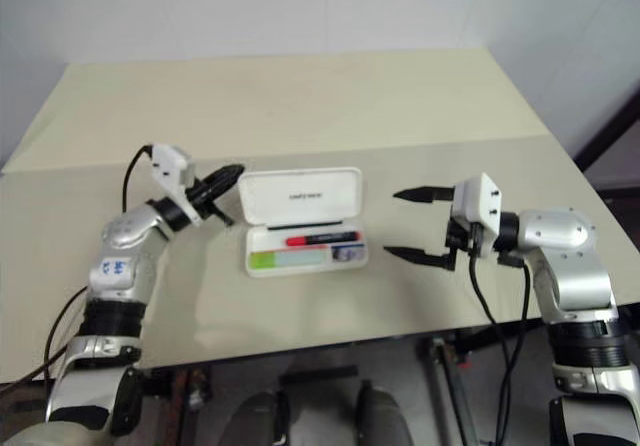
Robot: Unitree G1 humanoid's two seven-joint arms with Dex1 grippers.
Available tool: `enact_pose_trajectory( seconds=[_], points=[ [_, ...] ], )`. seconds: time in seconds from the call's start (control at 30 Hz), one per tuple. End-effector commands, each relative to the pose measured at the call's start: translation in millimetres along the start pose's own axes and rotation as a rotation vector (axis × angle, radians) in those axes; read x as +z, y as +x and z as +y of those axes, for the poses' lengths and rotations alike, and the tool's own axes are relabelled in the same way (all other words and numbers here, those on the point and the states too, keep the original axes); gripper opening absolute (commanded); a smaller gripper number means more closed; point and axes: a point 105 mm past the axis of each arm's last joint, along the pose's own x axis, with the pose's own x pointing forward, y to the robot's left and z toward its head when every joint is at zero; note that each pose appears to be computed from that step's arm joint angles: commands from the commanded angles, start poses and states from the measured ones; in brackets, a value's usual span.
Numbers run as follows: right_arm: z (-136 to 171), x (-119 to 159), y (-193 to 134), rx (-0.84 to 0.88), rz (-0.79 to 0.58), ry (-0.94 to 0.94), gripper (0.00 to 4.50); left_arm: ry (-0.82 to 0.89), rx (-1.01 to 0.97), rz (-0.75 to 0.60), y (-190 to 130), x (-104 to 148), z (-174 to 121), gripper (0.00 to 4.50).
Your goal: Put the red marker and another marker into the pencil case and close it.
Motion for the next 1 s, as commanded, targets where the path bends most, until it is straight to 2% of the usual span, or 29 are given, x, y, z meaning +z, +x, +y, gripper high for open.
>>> enact_pose_trajectory(
  seconds=[0.03,0.27,0.63,0.77,1.0],
  points=[
    [0,12,-1,-0.017,-0.032,-0.041,4.5,0.051,-0.074,-0.018,14,8,-10,0.02],
    [1,15,0,-0.036,-0.036,-0.039,4.5,0.137,-0.274,-0.046,16,11,-35,0.02],
    [3,17,-2,-0.063,-0.035,-0.028,4.5,0.336,-0.578,0.047,1,-1,-67,0.02],
    [2,20,-2,-0.085,-0.041,-0.029,4.5,0.374,-0.673,0.096,12,-9,-91,0.02],
    [8,22,0,-0.134,-0.053,-0.022,4.5,0.411,-0.739,0.167,23,-20,-113,0.02]
  ],
)
